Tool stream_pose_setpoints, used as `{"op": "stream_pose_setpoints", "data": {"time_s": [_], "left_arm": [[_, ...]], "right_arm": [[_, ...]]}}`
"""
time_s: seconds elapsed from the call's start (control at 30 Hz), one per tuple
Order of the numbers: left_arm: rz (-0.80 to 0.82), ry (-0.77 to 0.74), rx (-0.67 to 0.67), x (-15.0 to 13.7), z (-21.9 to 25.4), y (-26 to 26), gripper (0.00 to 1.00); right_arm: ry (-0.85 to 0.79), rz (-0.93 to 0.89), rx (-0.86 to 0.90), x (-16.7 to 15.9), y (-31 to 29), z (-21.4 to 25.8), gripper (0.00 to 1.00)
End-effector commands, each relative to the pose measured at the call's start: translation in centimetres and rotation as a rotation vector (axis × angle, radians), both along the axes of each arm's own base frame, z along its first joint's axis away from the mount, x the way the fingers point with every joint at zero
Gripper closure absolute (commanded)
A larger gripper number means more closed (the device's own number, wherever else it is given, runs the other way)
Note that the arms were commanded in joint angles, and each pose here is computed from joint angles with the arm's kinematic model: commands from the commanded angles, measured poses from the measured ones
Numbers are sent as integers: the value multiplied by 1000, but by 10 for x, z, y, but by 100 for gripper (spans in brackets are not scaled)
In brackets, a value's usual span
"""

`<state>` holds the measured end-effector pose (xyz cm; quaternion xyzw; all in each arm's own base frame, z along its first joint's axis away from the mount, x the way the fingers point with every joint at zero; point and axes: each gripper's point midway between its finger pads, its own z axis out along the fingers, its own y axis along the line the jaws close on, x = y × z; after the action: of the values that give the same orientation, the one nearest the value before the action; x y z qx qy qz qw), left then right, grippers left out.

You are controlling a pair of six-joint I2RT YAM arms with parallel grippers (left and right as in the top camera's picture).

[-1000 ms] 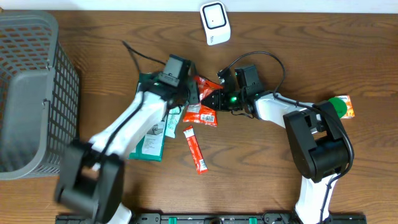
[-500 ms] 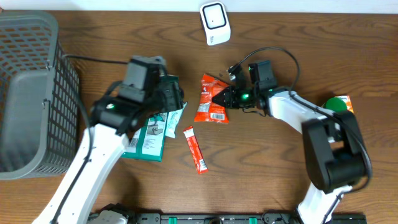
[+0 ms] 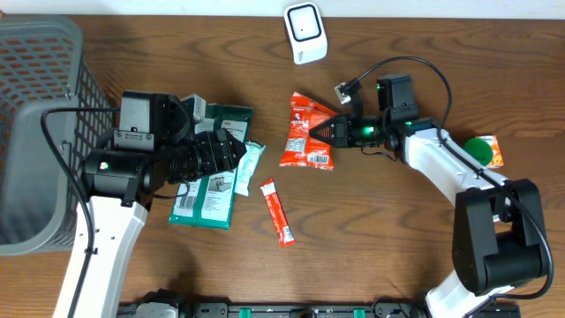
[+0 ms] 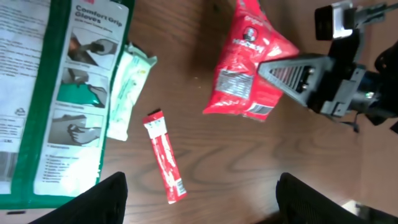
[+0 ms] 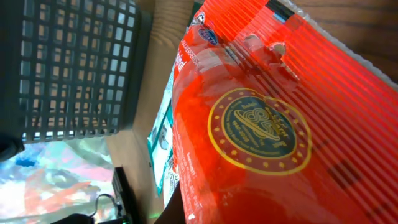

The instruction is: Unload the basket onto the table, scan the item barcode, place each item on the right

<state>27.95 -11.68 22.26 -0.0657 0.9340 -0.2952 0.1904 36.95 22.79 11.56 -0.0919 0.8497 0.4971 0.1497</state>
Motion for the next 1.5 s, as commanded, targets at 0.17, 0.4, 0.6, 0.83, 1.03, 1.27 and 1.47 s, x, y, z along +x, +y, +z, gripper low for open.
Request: {"op": "stream_pose_setpoints", "data": {"time_s": [0.17, 0.4, 0.6, 0.83, 1.03, 1.27, 1.47], "left_arm": [[163, -45, 266, 17, -10, 51, 36], [357, -82, 426, 32, -8, 91, 92], [361, -80, 433, 31, -9, 92, 14], [361, -80, 433, 31, -9, 92, 14], [361, -80, 433, 31, -9, 92, 14], [361, -80, 433, 31, -9, 92, 14], [361, -80, 433, 31, -9, 92, 14]], "right_arm": [[-19, -11, -78, -4, 5, -5, 99], [-39, -111, -315, 6, -6, -31, 99], [-131, -77, -488, 12, -7, -22, 99], [-141, -74, -506, 21, -2, 19, 99], [-165, -97, -646, 26, -20, 38, 99], [-191, -152, -746, 30, -37, 50, 99], [-248, -221, -820, 40, -53, 68, 99]]}}
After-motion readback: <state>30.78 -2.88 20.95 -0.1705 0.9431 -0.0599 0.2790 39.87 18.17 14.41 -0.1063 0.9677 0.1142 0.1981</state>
